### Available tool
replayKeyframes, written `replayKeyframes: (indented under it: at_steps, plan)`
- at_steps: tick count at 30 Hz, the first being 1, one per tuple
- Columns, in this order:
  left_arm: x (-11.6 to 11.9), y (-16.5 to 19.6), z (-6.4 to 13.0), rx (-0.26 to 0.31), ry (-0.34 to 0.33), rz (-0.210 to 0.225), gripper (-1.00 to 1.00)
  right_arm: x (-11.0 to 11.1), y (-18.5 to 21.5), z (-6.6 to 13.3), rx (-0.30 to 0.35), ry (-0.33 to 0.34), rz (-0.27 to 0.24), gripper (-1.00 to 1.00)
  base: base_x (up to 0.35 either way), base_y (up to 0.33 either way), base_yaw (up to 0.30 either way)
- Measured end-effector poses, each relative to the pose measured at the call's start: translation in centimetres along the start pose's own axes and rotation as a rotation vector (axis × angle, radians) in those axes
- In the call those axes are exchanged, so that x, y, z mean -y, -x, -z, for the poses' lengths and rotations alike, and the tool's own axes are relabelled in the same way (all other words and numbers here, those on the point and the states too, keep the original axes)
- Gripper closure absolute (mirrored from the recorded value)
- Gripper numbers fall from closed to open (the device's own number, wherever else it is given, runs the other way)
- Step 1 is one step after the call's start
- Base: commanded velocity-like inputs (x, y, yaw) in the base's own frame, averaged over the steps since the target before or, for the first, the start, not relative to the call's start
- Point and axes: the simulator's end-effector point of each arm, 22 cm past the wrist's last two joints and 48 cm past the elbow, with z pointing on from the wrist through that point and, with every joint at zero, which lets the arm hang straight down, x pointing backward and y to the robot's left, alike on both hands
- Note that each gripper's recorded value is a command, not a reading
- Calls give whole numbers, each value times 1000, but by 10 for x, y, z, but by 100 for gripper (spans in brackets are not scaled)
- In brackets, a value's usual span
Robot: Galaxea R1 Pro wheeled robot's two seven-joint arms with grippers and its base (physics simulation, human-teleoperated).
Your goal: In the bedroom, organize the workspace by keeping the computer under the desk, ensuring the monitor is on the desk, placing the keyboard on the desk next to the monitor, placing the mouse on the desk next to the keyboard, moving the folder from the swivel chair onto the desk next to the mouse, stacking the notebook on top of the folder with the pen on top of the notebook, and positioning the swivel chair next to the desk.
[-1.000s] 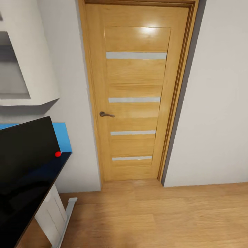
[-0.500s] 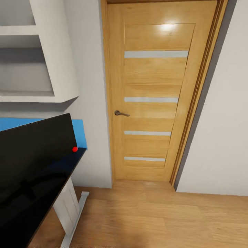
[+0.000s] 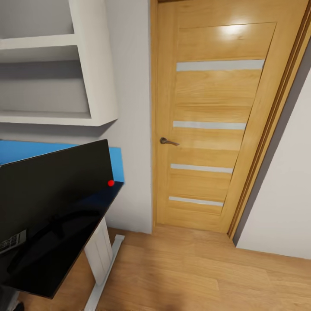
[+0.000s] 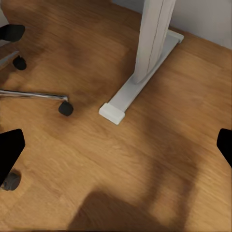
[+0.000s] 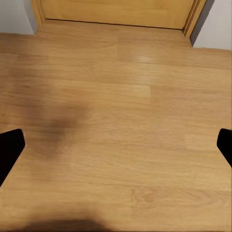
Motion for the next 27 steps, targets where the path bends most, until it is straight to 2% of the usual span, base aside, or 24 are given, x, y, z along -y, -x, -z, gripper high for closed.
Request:
replayKeyframes:
  at_steps: [6,27]
  plan:
    - [-2,0,0,-2,3,-3,-100,-12,-5,4,-15,8,-15,-100,0,0,241]
    - [-4,-4,2,-14,8,-7,-100,-12,-9,6,-29,8,-15,-100,0,0,249]
